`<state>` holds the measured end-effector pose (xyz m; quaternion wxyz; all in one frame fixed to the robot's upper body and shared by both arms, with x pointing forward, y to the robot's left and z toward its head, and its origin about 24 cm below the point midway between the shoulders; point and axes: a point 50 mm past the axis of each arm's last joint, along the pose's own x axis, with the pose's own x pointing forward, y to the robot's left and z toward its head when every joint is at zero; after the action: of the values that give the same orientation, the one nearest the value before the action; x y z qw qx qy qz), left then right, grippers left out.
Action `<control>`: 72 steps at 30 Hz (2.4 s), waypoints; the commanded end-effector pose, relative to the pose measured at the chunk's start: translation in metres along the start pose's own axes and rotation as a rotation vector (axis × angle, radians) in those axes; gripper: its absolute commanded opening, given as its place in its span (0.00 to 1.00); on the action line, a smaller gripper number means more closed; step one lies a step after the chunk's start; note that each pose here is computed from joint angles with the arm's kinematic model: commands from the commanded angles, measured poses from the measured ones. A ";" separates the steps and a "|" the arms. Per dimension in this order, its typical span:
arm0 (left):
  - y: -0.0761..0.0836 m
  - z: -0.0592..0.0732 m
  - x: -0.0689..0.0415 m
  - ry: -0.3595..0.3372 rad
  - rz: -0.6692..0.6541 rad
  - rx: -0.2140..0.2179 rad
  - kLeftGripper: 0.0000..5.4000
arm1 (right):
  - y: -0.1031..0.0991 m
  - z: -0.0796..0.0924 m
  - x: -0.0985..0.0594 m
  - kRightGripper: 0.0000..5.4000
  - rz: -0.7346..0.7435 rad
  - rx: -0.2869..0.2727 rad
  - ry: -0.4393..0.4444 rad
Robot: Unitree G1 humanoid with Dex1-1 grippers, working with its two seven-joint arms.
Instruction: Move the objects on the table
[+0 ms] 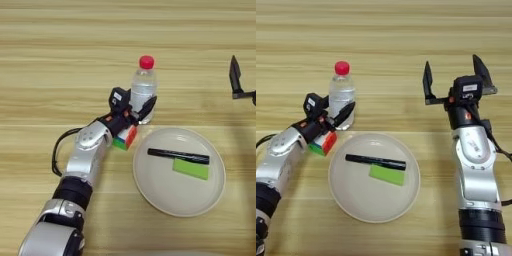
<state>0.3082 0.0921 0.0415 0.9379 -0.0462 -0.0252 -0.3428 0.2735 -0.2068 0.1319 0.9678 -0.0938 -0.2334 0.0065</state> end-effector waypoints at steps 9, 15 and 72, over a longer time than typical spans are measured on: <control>-0.001 0.017 -0.001 -0.105 -0.003 0.010 0.56 | -0.003 0.002 0.002 1.00 -0.005 -0.004 -0.005; -0.004 0.035 -0.004 -0.177 -0.010 0.028 0.56 | -0.004 0.002 0.002 1.00 -0.004 -0.005 -0.006; -0.075 0.010 -0.070 0.052 -0.565 -0.014 0.56 | 0.000 0.002 0.006 1.00 0.010 -0.009 -0.008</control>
<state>0.2032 0.0863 0.0442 0.8070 -0.0377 0.0173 -0.5890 0.2745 -0.2067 0.1328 0.9672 -0.0955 -0.2351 0.0072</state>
